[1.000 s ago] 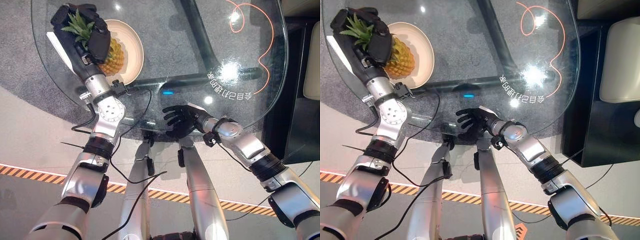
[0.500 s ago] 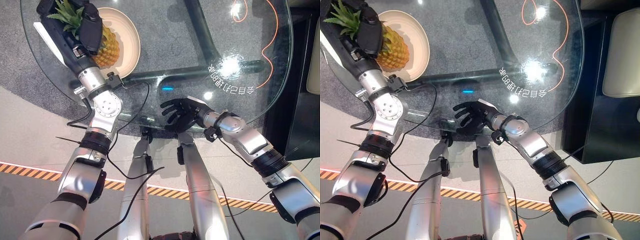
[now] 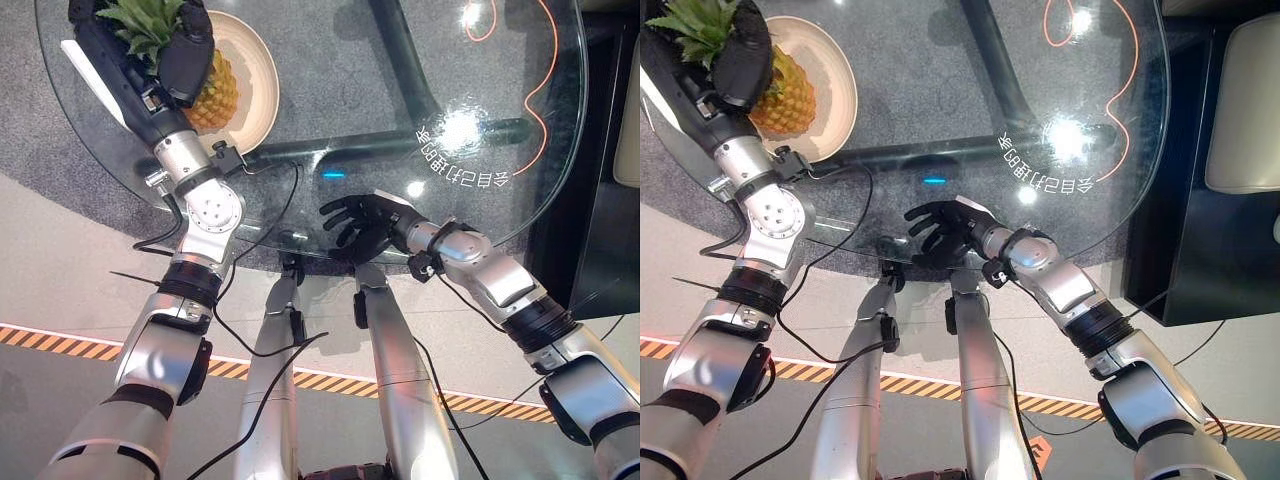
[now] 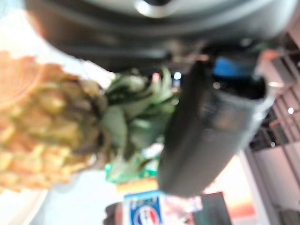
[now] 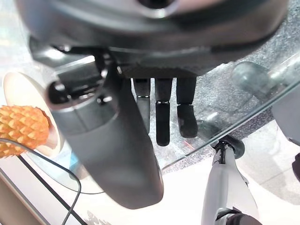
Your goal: Pick up the fruit to the plate
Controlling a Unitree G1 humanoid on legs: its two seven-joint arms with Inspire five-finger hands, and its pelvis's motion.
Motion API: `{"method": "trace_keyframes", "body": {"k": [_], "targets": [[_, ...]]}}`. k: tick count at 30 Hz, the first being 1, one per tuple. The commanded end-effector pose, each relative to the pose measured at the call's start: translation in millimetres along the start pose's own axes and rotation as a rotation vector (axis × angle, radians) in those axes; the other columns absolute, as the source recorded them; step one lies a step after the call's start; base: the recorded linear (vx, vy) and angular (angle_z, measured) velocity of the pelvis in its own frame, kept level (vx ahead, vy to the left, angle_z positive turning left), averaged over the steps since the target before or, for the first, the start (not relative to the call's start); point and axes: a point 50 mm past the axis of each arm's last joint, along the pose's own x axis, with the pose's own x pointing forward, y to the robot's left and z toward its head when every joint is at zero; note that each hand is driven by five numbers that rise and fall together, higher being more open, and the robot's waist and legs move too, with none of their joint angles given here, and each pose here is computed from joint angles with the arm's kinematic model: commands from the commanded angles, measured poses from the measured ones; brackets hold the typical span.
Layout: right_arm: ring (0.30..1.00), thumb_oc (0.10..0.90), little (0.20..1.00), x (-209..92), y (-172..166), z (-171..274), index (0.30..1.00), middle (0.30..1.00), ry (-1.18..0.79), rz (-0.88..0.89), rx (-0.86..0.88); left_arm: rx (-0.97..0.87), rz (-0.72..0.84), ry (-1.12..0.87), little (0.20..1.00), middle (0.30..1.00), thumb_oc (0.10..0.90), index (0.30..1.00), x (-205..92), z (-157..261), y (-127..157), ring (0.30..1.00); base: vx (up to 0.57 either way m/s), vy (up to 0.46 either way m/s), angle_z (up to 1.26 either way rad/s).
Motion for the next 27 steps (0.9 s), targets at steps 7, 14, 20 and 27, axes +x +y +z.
{"method": "trace_keyframes", "body": {"k": [7, 14, 20, 27], "targets": [[0.9, 0.8, 0.9, 9, 35, -21, 0.9, 0.9, 0.041, 0.084, 0.052, -0.037, 0.008, -0.061, 0.9, 0.9, 0.8, 0.9, 18, 11, 1, 0.9, 0.0, -0.02, 0.01], [0.9, 0.8, 0.9, 7, 40, -26, 0.9, 0.9, 0.044, 0.092, 0.059, 0.002, 0.015, -0.018, 0.9, 0.9, 0.8, 0.9, 16, 3, 14, 0.9, 0.0, -0.029, 0.01], [0.9, 0.8, 0.9, 6, 44, -29, 0.9, 0.9, 0.045, 0.092, 0.066, 0.029, 0.017, 0.032, 0.9, 0.9, 0.8, 0.9, 11, -5, 27, 0.9, -0.01, -0.042, -0.01], [0.9, 0.8, 0.9, 3, 49, -32, 0.9, 0.9, 0.039, 0.094, 0.069, 0.009, 0.016, 0.103, 0.9, 0.9, 0.8, 0.9, 4, -13, 42, 0.9, -0.02, -0.048, -0.01]]}}
